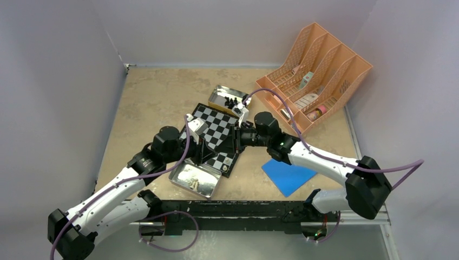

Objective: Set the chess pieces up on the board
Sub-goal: Pick up the chess piece from the storage box, then place the chess piece on the chessboard.

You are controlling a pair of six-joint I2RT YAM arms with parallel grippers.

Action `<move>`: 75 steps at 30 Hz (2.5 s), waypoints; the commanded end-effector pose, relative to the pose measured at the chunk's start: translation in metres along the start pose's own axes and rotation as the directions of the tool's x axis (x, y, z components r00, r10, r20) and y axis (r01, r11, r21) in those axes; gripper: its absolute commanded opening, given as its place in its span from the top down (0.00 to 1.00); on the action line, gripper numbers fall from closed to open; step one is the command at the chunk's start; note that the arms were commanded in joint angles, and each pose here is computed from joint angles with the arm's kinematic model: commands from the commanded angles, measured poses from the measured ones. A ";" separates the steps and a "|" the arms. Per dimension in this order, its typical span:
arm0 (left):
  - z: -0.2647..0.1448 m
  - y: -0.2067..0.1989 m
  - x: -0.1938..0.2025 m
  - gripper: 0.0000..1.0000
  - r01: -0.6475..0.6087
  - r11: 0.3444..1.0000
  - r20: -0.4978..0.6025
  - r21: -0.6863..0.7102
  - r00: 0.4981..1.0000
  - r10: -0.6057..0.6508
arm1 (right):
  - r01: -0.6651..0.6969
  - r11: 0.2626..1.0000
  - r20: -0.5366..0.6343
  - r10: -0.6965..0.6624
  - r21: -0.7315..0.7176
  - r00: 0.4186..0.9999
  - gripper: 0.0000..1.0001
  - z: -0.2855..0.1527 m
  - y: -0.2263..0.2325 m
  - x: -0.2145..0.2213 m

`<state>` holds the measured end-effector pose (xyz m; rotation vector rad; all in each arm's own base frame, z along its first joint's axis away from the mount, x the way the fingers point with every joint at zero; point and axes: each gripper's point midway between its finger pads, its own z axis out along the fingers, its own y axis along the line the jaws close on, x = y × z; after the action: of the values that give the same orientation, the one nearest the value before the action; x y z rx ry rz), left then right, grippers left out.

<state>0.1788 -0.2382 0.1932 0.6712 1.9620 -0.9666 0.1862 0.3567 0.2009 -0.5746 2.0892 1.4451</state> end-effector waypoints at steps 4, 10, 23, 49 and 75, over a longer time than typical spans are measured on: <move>-0.002 -0.010 -0.021 0.92 -0.031 0.999 0.077 0.043 0.997 0.028 | 0.007 0.995 0.021 -0.005 -0.098 1.000 0.76 0.001 0.017 -0.004; 0.001 -0.008 -0.023 0.90 -0.025 0.999 0.084 0.034 0.996 0.022 | 0.008 0.992 0.025 -0.005 -0.128 1.000 1.00 -0.005 0.024 0.000; -0.005 -0.004 -0.013 0.44 0.035 0.999 0.004 -0.013 0.999 -0.035 | 0.024 0.981 0.192 -0.062 0.195 0.979 1.00 -0.018 -0.017 -0.039; -0.082 -0.016 -0.047 0.34 -0.091 0.991 0.273 -0.102 0.955 0.116 | 0.136 0.713 -0.046 -0.144 0.688 0.988 1.00 0.041 -0.136 -0.033; -0.085 -0.010 -0.049 0.34 -0.077 0.987 0.286 -0.138 0.951 0.114 | 0.188 0.605 -0.159 -0.102 0.774 0.982 0.96 0.038 -0.171 0.006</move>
<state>0.1540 -0.1794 0.2562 0.5287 1.7417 -0.8351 0.2911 0.3360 0.0614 -0.4279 2.4136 0.3116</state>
